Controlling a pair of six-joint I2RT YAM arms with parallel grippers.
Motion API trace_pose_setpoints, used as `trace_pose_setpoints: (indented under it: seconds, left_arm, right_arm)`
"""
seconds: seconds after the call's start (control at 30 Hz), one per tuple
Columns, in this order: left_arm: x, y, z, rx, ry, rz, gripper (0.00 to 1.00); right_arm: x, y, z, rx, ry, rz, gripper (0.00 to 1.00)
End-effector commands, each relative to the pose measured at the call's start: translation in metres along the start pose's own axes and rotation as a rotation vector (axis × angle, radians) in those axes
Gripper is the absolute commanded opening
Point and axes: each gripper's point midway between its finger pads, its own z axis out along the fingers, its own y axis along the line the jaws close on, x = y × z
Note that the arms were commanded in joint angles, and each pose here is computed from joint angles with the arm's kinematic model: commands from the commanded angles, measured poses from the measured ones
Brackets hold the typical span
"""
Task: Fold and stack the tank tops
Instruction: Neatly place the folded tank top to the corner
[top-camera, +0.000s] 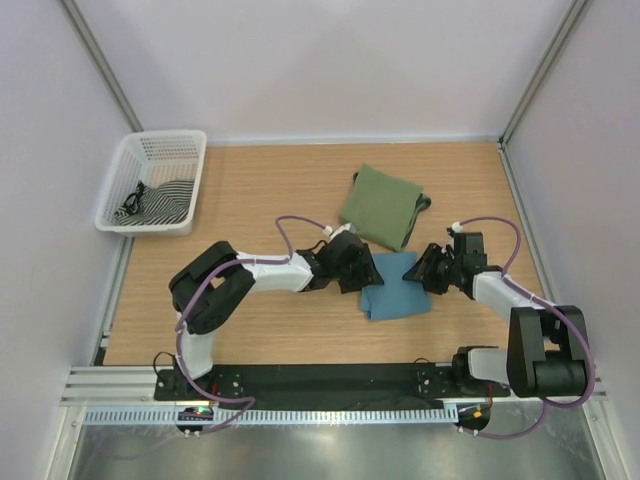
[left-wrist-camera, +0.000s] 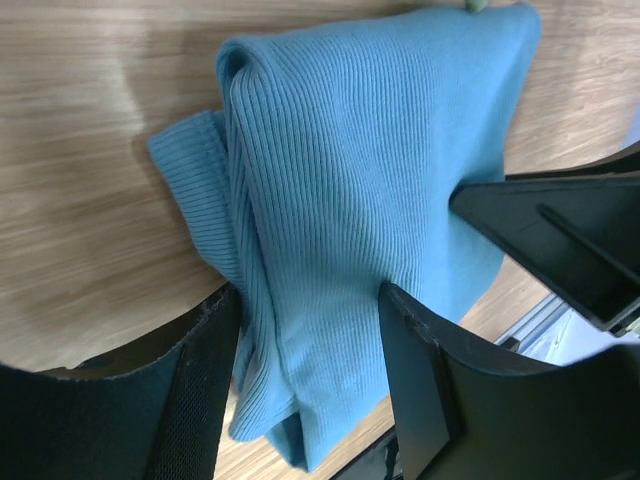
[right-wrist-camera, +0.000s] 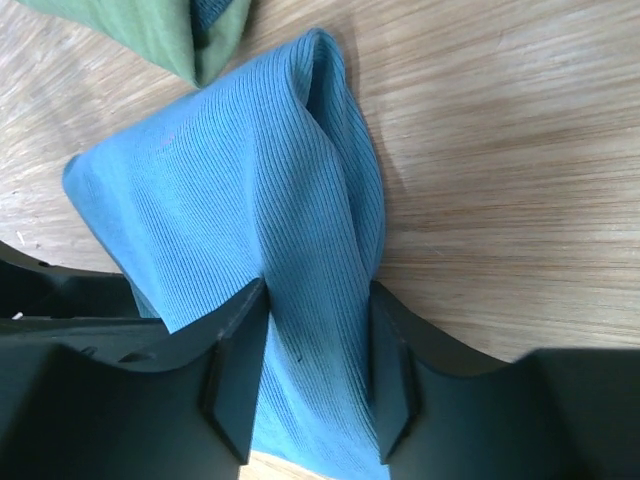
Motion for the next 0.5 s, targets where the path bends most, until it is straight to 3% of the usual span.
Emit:
trace_pose_setpoints:
  seconds: [0.0, 0.03, 0.07, 0.13, 0.2, 0.27, 0.3, 0.47]
  left_arm:
    - [-0.001, -0.004, 0.01, 0.003, -0.011, -0.006, 0.59]
    - [0.0, -0.003, 0.013, -0.002, -0.008, -0.01, 0.5]
    - [0.001, -0.001, 0.015, -0.008, -0.006, -0.011, 0.5]
    - [0.001, -0.003, 0.016, -0.002, -0.001, -0.009, 0.33]
    - [-0.001, -0.004, 0.017, -0.001, -0.005, -0.004, 0.21]
    - [-0.003, -0.006, 0.014, 0.004, -0.013, 0.01, 0.1]
    - [-0.007, -0.011, 0.009, 0.011, -0.022, 0.037, 0.03]
    - [-0.033, -0.034, -0.015, -0.01, -0.093, 0.162, 0.0]
  right_arm:
    - [0.006, -0.001, 0.002, -0.008, 0.016, 0.011, 0.47]
    - [0.007, -0.001, 0.002, -0.01, 0.019, 0.013, 0.44]
    - [0.008, -0.001, 0.002, -0.011, 0.021, 0.014, 0.41]
    - [0.008, 0.0, 0.002, -0.019, 0.022, 0.014, 0.36]
    - [0.008, 0.002, 0.001, -0.025, 0.024, 0.013, 0.25]
    - [0.008, 0.006, -0.002, -0.038, 0.028, 0.009, 0.04]
    - [0.005, 0.009, -0.004, -0.044, 0.023, 0.009, 0.01]
    - [-0.016, 0.028, -0.029, -0.053, -0.052, -0.04, 0.01]
